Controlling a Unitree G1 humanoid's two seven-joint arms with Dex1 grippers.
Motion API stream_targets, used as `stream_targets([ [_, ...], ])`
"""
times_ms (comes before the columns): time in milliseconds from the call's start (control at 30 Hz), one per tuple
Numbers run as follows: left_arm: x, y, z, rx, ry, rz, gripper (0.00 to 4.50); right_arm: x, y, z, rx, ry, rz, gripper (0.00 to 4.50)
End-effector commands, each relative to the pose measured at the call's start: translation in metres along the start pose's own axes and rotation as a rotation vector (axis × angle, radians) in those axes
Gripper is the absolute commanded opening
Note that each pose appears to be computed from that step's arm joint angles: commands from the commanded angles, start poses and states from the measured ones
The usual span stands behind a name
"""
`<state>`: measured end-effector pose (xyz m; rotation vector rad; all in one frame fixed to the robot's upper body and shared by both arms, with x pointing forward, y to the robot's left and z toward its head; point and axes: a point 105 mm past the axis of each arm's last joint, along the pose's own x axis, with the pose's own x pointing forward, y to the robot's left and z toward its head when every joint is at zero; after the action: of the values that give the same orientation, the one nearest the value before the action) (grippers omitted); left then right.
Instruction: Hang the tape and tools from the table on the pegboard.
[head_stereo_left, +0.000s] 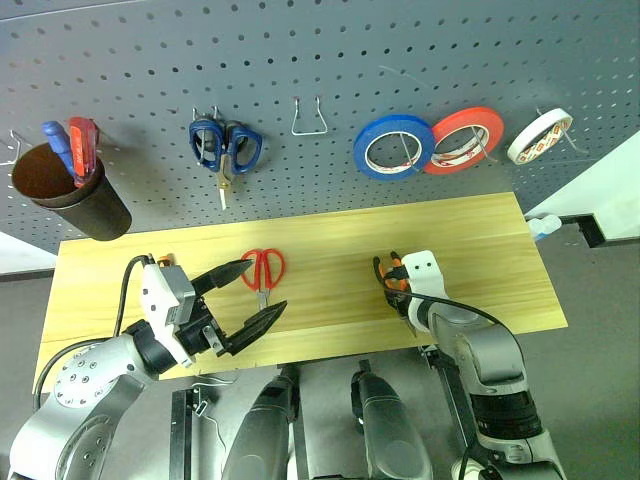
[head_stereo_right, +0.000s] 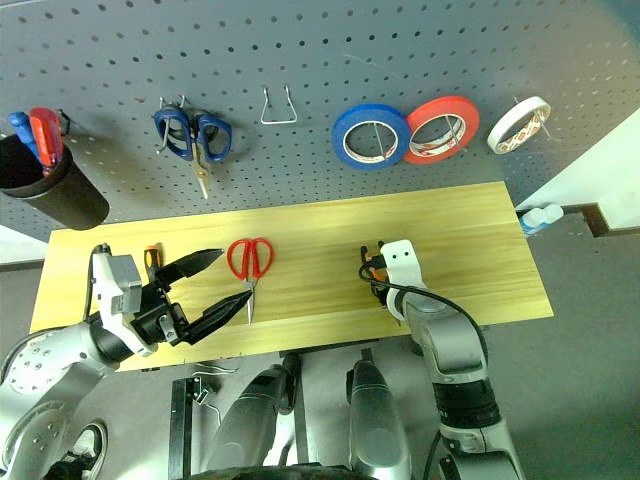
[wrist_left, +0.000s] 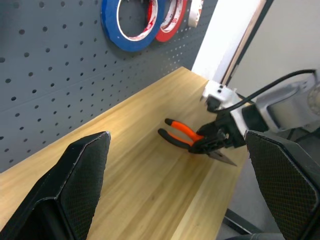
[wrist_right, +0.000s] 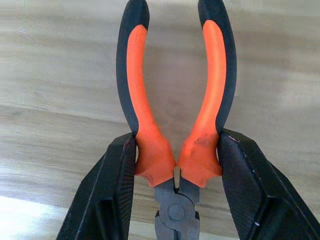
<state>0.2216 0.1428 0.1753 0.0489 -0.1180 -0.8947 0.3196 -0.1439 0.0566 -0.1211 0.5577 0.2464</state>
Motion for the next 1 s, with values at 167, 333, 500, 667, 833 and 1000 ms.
stream_targets([
  [167, 0.001, 0.001, 0.005, 0.013, -0.019, -0.026, 4.5, -0.02, -0.008, 0.011, -0.013, -0.061, -0.001, 2.08],
  [333, 0.002, 0.005, 0.004, 0.017, -0.019, -0.037, 4.5, -0.027, -0.011, 0.013, -0.024, -0.092, 0.01, 2.08],
  [500, 0.005, 0.008, 0.007, 0.029, -0.028, -0.049, 4.5, -0.044, -0.011, 0.014, -0.039, -0.141, 0.053, 2.08],
  [667, 0.006, 0.011, 0.007, 0.034, -0.033, -0.059, 4.5, -0.06, -0.012, 0.017, -0.045, -0.186, 0.082, 2.08],
  [833, 0.007, 0.015, 0.014, 0.05, -0.065, -0.058, 4.5, -0.067, -0.013, 0.017, -0.046, -0.207, 0.088, 2.08],
  [1000, 0.006, 0.017, 0.019, 0.063, -0.086, -0.05, 4.5, -0.069, -0.019, 0.013, -0.048, -0.203, 0.07, 2.08],
])
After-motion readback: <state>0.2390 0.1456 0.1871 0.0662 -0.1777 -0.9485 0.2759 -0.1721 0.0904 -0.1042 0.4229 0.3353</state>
